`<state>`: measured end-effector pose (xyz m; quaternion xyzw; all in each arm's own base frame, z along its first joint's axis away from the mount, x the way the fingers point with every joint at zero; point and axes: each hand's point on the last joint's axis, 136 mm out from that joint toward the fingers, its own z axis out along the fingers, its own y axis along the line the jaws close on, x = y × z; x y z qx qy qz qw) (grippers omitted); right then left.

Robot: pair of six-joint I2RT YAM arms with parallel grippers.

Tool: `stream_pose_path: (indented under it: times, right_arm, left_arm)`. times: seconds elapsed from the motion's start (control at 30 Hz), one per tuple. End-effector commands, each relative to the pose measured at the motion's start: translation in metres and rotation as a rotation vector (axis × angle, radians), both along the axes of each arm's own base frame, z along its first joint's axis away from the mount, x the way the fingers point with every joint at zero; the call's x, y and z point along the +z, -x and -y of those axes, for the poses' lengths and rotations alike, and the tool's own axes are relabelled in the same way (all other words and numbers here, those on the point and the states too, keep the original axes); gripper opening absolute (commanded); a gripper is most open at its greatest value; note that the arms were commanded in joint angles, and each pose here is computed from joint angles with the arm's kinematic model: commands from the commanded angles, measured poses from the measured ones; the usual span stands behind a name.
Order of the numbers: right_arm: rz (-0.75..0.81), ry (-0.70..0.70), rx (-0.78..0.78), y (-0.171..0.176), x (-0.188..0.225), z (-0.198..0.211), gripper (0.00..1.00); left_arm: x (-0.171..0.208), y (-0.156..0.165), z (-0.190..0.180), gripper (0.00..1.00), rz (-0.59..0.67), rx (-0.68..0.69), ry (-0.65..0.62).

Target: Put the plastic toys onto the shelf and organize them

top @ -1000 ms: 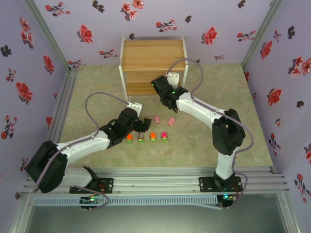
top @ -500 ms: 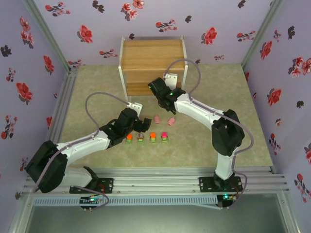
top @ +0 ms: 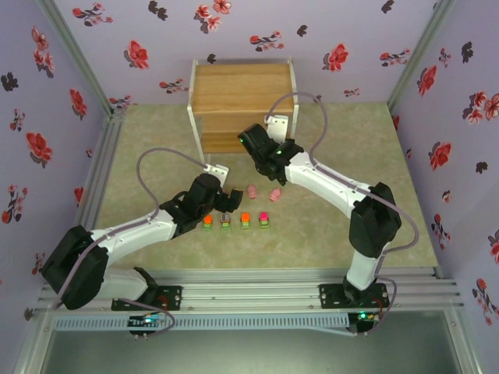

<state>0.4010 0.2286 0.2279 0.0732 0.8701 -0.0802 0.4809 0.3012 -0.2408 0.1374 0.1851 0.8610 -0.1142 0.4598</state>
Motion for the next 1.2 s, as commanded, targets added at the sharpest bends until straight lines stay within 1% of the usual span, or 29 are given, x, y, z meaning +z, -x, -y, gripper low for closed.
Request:
stream_pose_path:
  times: [0.0, 0.23, 0.37, 0.53, 0.67, 0.9, 1.17]
  right_arm:
    - [0.038, -0.020, -0.010, 0.015, 0.018, 0.006, 0.29]
    - [0.019, -0.054, 0.065, 0.043, 0.016, 0.000, 0.29]
    - [-0.016, -0.093, 0.129, 0.060, 0.005, -0.003, 0.29]
    - [-0.062, -0.135, 0.263, 0.086, -0.012, -0.015, 0.28]
    - [-0.108, -0.134, 0.319, 0.110, -0.026, -0.019, 0.28]
    - [-0.162, -0.127, 0.366, 0.146, -0.054, -0.023, 0.27]
    - [-0.212, -0.119, 0.378, 0.170, -0.085, -0.025, 0.27]
  left_arm:
    - [0.018, -0.003, 0.007, 0.93, 0.037, -0.019, 0.027]
    - [0.015, -0.004, 0.007, 0.93, 0.030, -0.013, 0.020]
    - [0.016, -0.004, 0.007, 0.93, 0.024, -0.005, 0.022]
    - [0.018, -0.004, 0.005, 0.93, 0.017, 0.012, 0.029]
    - [0.022, -0.002, 0.004, 0.93, 0.009, 0.013, 0.042]
    - [0.022, 0.002, 0.010, 0.94, -0.020, -0.012, 0.059]
    - [0.009, 0.003, 0.023, 0.95, -0.089, -0.068, 0.060]
